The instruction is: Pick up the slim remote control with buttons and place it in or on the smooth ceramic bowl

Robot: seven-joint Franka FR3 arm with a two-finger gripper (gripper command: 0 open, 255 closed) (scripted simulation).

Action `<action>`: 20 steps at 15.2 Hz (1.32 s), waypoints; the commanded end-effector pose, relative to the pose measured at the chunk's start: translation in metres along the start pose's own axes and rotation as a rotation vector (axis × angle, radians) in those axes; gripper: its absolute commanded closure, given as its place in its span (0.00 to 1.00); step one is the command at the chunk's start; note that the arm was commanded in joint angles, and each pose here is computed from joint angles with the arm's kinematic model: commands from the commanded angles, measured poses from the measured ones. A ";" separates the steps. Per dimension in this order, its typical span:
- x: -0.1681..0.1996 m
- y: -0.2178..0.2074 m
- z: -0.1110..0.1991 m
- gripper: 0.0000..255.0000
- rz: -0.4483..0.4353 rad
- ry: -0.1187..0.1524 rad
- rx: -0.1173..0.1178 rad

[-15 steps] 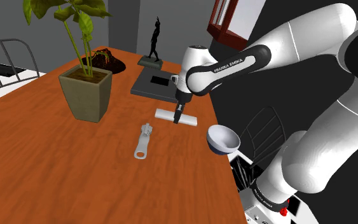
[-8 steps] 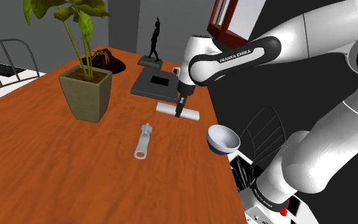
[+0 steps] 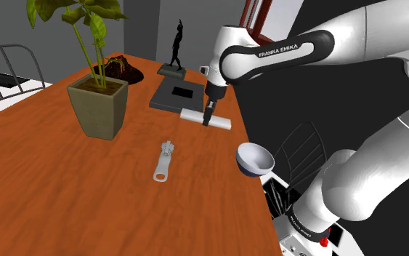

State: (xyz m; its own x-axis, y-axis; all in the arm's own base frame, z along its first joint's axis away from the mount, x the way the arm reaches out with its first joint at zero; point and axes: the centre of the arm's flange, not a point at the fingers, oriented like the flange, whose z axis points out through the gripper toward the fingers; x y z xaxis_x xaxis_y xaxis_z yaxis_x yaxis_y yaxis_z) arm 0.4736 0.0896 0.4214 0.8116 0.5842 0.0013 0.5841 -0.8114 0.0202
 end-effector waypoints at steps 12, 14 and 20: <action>-0.024 -0.010 -0.053 1.00 0.000 0.000 0.000; -0.049 -0.020 -0.053 1.00 0.000 0.000 0.000; -0.122 -0.050 -0.054 1.00 0.000 0.000 0.000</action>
State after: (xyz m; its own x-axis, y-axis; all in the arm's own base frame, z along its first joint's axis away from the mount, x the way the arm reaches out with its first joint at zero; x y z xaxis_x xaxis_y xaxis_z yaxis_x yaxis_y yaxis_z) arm 0.3579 0.0625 0.4762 0.8116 0.5842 0.0015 0.5841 -0.8115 0.0201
